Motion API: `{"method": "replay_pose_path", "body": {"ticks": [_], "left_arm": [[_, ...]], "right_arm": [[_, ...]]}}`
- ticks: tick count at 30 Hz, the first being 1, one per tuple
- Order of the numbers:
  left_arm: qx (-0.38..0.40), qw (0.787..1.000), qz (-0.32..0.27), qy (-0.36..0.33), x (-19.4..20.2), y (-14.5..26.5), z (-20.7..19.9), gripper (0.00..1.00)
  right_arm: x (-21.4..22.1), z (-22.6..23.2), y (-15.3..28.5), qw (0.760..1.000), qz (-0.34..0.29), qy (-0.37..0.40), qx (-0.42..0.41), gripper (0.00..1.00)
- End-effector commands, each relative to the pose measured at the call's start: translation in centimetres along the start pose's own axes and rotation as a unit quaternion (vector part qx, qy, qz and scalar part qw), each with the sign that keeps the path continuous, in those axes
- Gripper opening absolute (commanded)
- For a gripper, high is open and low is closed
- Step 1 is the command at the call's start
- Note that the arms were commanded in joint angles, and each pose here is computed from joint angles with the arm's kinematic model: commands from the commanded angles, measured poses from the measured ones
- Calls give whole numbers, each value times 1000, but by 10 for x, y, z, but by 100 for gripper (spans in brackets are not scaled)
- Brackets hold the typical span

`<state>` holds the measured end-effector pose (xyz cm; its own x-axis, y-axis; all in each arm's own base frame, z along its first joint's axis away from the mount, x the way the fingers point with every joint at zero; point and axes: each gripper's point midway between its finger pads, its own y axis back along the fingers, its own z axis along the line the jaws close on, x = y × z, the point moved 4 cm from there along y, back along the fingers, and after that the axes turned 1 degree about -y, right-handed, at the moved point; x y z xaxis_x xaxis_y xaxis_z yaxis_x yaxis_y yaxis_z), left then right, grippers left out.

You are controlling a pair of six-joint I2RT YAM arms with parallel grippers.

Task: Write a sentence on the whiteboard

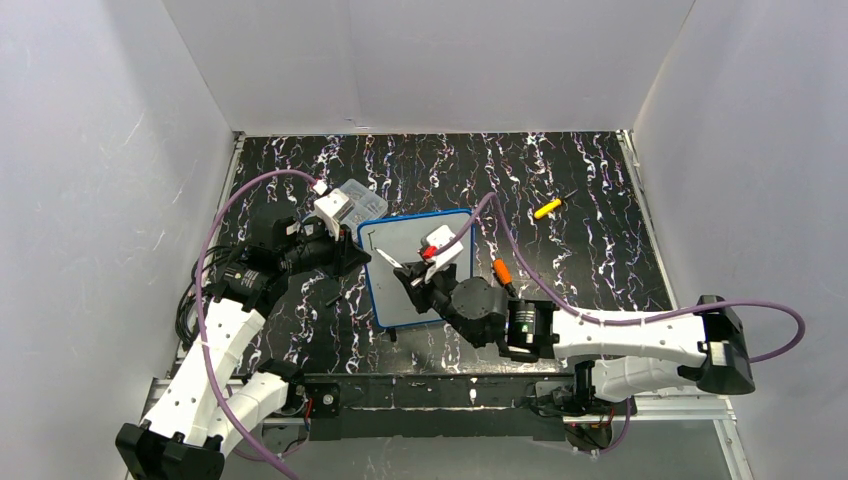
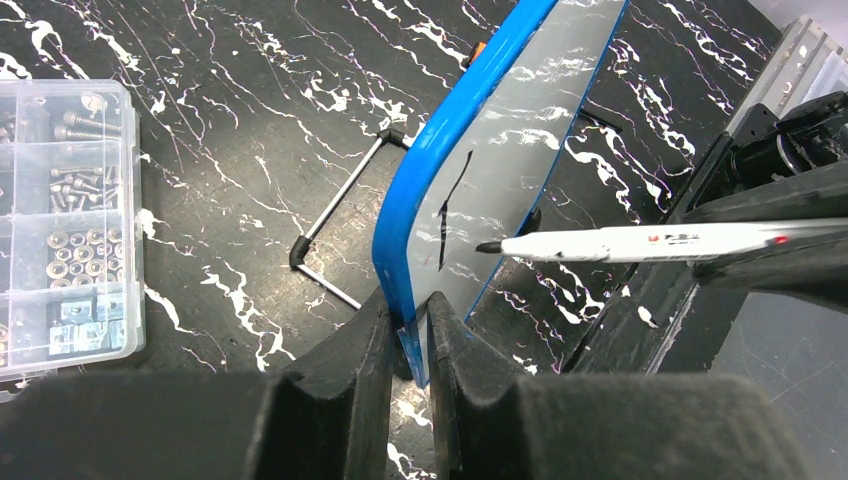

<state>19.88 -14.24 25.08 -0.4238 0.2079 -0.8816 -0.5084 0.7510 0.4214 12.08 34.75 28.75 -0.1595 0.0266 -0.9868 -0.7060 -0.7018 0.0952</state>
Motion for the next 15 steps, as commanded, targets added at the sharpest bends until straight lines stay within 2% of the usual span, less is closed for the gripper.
{"method": "replay_pose_path", "body": {"ticks": [1, 15], "left_arm": [[0, 1000, 25, 0, 15, 0, -1, 0], [4, 1000, 27, 0, 15, -1, -1, 0]], "right_arm": [[-32, 0, 6, 997, -70, -28, -16, 1], [-30, 4, -6, 998, -65, -4, 1, 1]]}}
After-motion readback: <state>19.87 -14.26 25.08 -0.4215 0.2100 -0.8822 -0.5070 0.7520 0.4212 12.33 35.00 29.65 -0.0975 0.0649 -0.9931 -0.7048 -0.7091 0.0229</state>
